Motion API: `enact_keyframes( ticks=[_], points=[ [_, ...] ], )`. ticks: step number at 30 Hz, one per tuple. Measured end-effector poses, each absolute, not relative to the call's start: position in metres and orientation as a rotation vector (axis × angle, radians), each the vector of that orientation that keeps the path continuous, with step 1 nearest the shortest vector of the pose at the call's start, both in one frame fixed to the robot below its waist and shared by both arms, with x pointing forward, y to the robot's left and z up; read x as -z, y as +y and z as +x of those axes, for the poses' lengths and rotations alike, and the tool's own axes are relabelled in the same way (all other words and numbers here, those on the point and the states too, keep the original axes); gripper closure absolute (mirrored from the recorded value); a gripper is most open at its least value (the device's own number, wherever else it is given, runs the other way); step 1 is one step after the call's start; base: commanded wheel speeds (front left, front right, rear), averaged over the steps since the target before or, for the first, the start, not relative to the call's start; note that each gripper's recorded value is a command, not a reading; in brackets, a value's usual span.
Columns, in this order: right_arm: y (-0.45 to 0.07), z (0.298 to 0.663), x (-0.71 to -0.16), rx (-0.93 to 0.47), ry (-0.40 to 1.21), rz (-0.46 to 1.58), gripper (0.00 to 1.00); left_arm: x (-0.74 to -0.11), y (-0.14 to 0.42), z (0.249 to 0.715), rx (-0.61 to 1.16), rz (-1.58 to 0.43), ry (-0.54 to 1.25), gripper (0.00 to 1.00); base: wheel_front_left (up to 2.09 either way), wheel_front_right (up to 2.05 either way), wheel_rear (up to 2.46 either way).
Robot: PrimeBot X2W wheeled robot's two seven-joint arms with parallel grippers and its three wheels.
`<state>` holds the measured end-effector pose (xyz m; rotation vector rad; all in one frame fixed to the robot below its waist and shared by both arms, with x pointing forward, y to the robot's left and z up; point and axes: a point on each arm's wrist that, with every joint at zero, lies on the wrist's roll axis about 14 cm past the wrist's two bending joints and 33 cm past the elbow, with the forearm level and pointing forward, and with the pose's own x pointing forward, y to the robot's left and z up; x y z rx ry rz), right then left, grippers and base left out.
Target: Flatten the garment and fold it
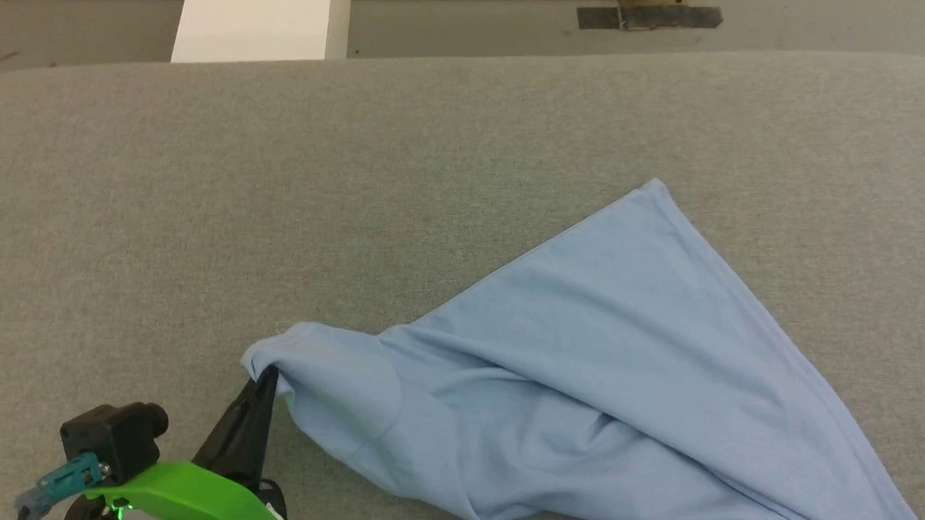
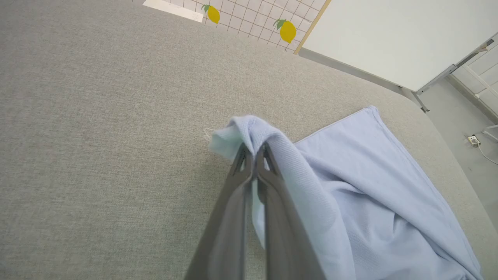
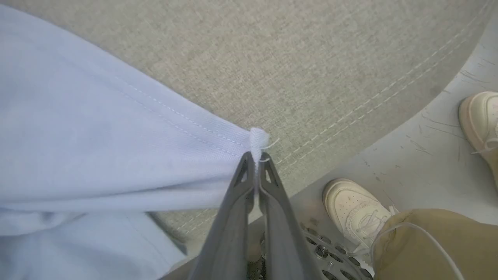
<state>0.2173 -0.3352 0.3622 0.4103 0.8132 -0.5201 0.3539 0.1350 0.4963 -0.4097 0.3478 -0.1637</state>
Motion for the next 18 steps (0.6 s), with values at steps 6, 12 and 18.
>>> enact_keyframes(
  ticks=[6, 12, 18],
  points=[
    [-0.328, 0.291, -0.427, 0.395, 0.567, 0.321, 0.0, -0.501, 0.132, 0.35, 0.167, -0.419, 0.336, 1.0, 0.0, 0.0, 0.0],
    [-0.293, 0.384, -0.498, 0.133, 0.449, 0.1, 0.0, -0.498, 0.134, 0.347, 0.145, -0.44, 0.343, 1.0, 0.0, 0.0, 0.0],
    [-0.241, 0.451, -0.501, -0.064, 0.492, -0.025, 0.0, -0.496, 0.133, 0.355, 0.148, -0.448, 0.337, 1.0, 0.0, 0.0, 0.0]
  ],
)
